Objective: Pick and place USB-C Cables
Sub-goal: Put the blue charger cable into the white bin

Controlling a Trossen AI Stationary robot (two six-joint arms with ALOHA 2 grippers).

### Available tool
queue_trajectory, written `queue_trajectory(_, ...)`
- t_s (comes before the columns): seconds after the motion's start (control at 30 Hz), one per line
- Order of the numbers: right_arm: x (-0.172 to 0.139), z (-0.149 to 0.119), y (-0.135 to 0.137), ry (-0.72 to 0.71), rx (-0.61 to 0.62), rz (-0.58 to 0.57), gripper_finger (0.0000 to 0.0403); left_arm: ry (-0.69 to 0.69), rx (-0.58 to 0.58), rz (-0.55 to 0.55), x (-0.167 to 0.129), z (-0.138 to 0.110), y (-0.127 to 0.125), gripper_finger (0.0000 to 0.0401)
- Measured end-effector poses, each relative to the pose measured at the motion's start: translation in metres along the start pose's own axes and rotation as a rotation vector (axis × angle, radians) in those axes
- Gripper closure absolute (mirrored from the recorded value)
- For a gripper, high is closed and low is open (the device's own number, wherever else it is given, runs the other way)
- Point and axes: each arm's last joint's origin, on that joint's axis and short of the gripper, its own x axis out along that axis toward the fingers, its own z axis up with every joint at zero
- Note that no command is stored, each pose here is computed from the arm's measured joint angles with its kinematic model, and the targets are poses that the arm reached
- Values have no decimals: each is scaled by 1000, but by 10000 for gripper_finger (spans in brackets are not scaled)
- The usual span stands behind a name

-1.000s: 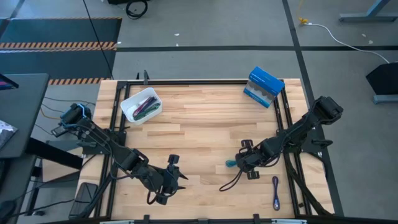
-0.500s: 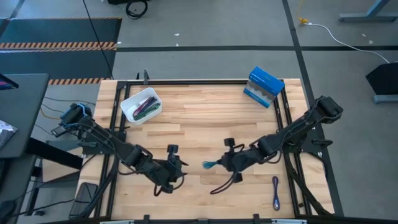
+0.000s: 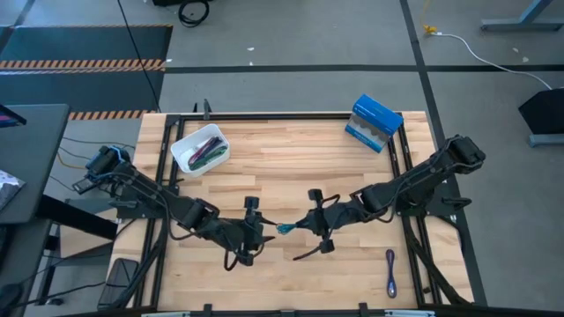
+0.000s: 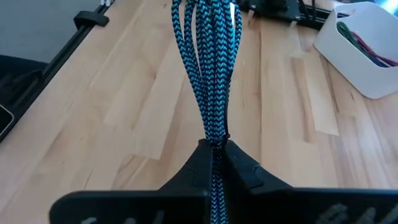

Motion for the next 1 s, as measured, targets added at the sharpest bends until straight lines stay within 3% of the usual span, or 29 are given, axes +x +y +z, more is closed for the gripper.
queue_trajectory(0.33, 2, 4, -7, -36, 2, 29, 387, -13, -27, 25, 6, 2, 11, 139)
queue_trajectory(0.57, 3, 5, -10, -45, 12, 35, 387, -59, 20, -4, 6, 7, 11, 124)
queue_trajectory(0.73, 3, 5, -12, -51, 17, 40, 387, -56, 21, -10, 6, 7, 11, 151)
queue_trajectory(1.0, 3, 6, -12, -51, 10, 41, 387, -55, 19, -10, 6, 7, 11, 262)
